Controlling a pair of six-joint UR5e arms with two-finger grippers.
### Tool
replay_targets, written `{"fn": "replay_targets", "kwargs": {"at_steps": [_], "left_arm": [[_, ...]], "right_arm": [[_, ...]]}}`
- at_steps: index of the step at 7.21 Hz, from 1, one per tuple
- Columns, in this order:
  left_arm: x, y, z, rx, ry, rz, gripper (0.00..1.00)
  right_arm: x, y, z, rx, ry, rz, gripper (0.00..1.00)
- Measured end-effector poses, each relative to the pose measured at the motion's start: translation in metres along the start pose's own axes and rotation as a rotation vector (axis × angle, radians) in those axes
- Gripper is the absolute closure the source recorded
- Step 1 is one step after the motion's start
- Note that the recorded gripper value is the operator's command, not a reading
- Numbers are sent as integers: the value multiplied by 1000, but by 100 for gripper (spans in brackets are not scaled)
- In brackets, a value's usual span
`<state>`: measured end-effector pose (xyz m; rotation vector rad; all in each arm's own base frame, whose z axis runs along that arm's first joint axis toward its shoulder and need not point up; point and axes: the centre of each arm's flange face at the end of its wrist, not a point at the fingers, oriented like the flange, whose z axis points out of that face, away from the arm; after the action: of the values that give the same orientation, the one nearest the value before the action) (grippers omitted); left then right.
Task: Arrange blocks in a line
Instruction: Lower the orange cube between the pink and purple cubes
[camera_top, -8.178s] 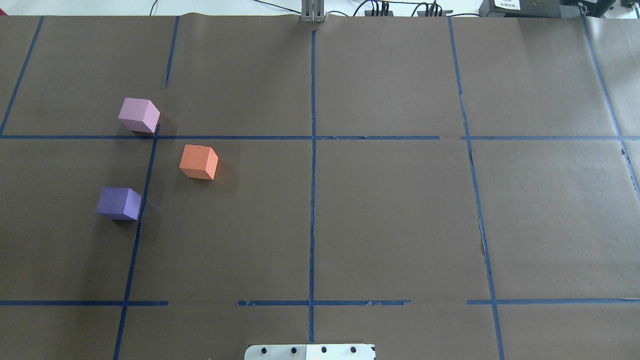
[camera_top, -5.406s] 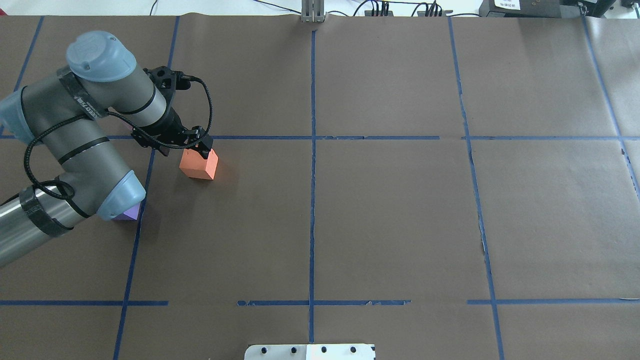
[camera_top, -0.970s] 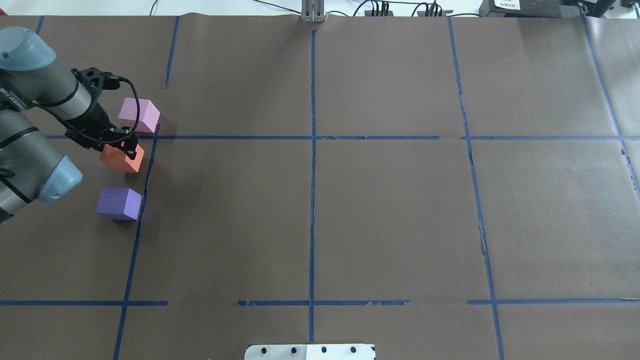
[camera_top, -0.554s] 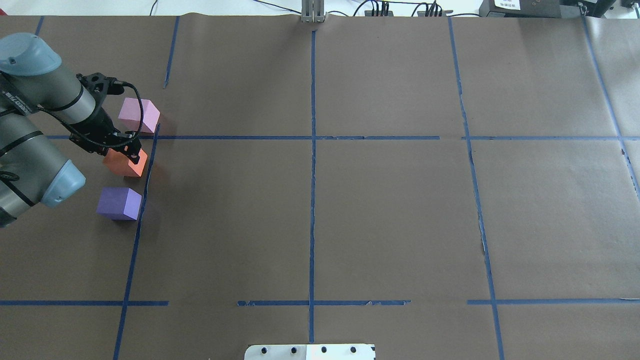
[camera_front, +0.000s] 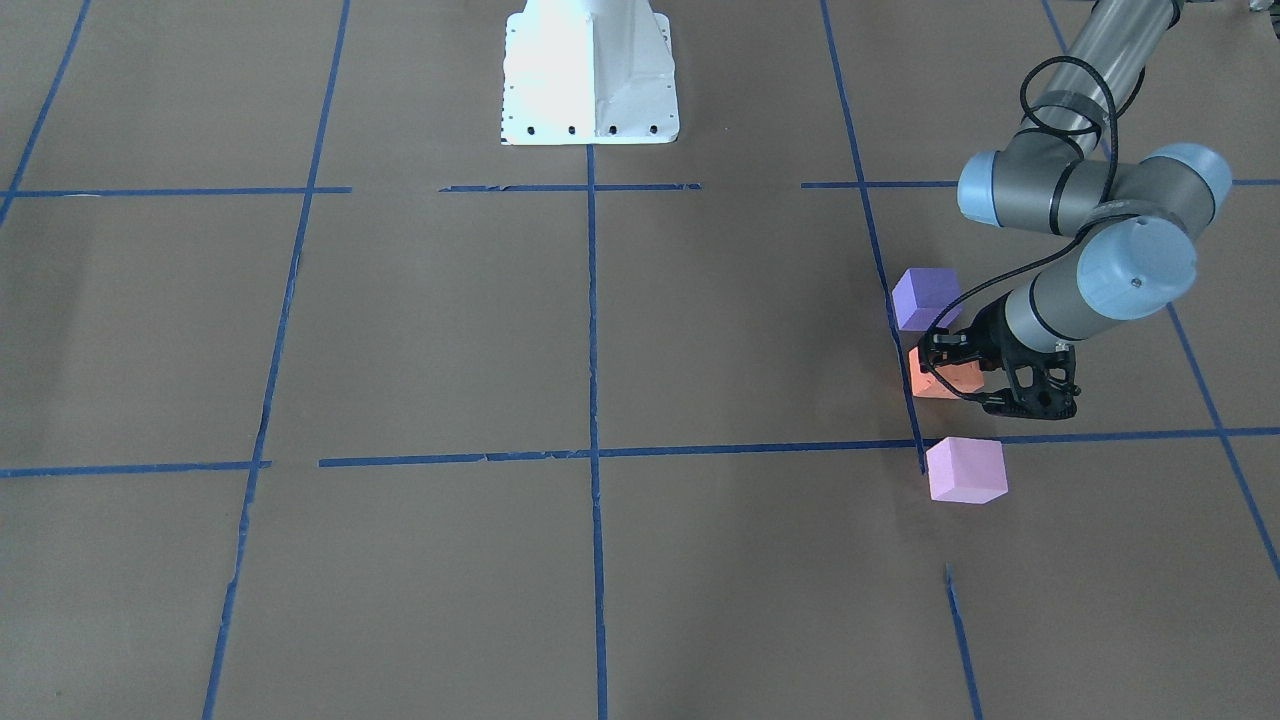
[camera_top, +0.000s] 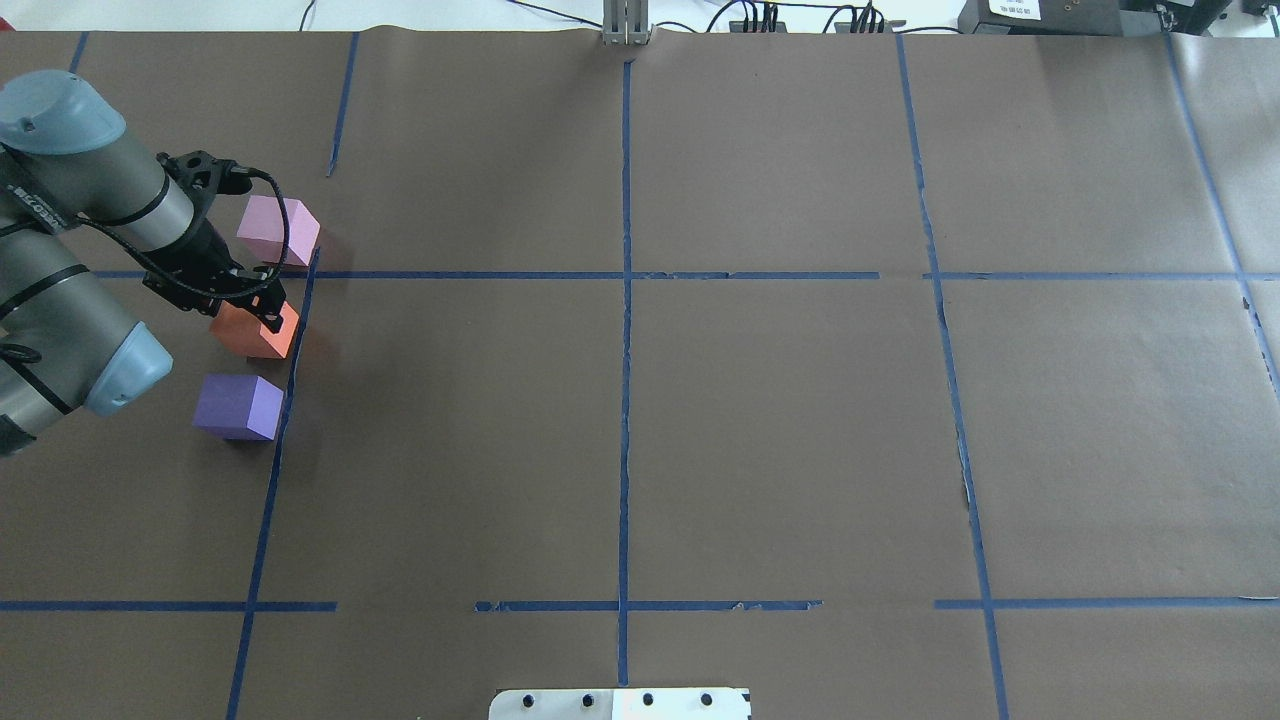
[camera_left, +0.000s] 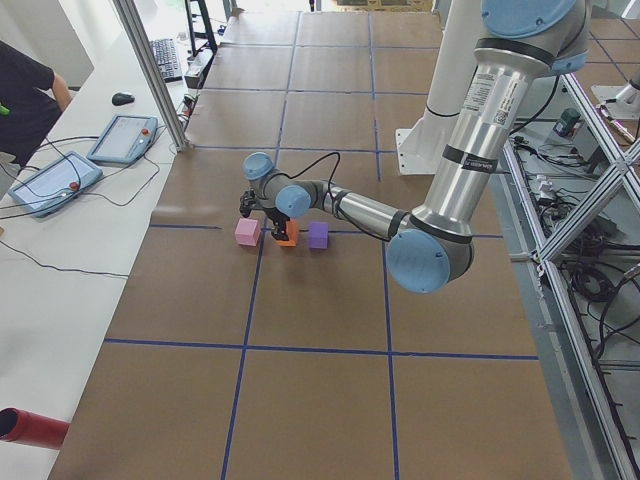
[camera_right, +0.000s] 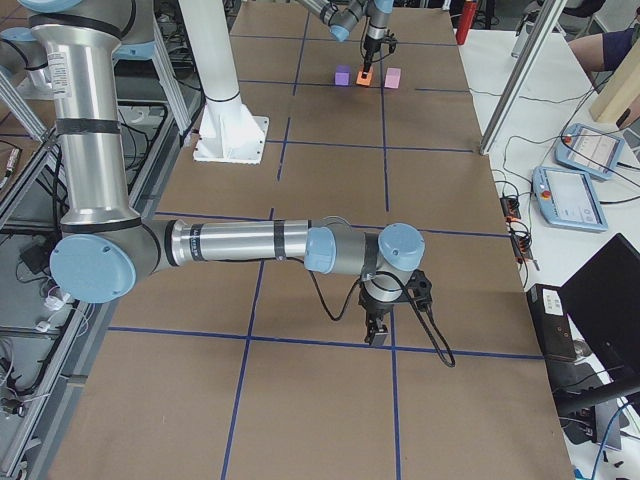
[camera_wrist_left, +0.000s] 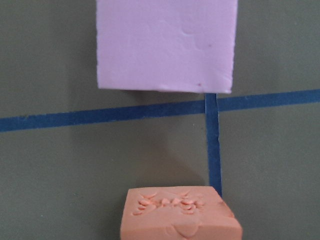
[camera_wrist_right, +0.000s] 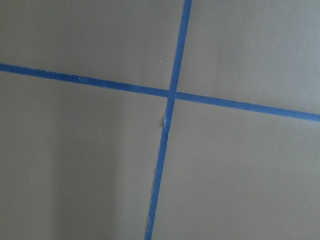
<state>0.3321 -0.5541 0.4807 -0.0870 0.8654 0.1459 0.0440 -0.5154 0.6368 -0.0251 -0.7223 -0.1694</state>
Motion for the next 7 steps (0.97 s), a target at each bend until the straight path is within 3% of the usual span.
{"fn": "replay_targets", "kwargs": {"at_steps": [4, 5, 7], "left_arm": [[3, -2, -1, 9, 7, 10, 72], [3, -3, 0, 9, 8, 11, 64], [1, -4, 2, 8, 7, 9, 38]], "right_arm": [[0, 0, 0, 0, 0, 0, 0], [0, 0, 0, 0, 0, 0, 0], [0, 0, 0, 0, 0, 0, 0]]}}
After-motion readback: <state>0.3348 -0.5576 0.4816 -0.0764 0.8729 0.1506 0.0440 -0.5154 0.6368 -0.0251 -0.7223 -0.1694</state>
